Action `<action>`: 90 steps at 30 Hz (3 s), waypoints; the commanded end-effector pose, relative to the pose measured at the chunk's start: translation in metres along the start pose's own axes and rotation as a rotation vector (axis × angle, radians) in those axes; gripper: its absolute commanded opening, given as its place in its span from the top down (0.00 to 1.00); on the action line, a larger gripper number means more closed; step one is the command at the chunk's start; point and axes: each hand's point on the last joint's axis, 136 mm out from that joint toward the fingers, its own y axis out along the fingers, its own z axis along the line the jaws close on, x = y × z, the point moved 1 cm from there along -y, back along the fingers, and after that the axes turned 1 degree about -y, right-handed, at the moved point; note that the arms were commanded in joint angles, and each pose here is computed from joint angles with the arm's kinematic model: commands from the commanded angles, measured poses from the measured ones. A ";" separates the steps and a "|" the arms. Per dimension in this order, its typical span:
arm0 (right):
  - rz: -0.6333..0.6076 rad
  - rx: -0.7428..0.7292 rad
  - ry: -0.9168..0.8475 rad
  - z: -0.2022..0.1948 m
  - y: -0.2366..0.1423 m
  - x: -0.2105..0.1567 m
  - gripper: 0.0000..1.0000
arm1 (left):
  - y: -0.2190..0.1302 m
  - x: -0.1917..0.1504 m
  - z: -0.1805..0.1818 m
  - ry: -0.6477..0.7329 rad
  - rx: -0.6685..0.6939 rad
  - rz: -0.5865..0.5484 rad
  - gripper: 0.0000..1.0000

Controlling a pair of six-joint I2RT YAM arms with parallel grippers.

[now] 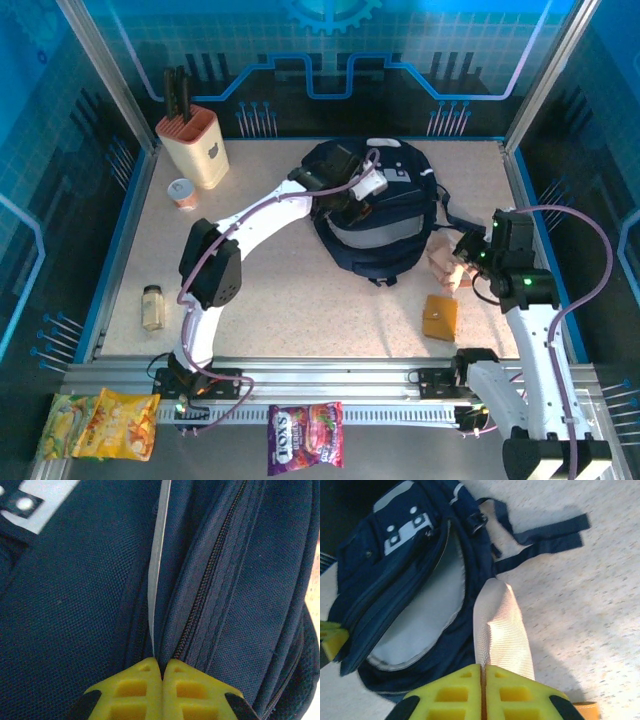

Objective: Pack the student bag

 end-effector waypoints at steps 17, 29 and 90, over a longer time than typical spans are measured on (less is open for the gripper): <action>-0.025 0.506 0.208 0.091 -0.028 0.054 0.99 | -0.068 0.087 0.033 -0.240 0.076 -0.319 1.00; -0.005 0.719 0.443 0.117 0.040 0.077 0.99 | -0.112 0.125 0.015 -0.329 -0.040 -0.456 1.00; 0.286 0.426 0.681 0.025 0.137 -0.008 0.45 | -0.102 0.104 0.046 -0.478 0.031 -0.423 1.00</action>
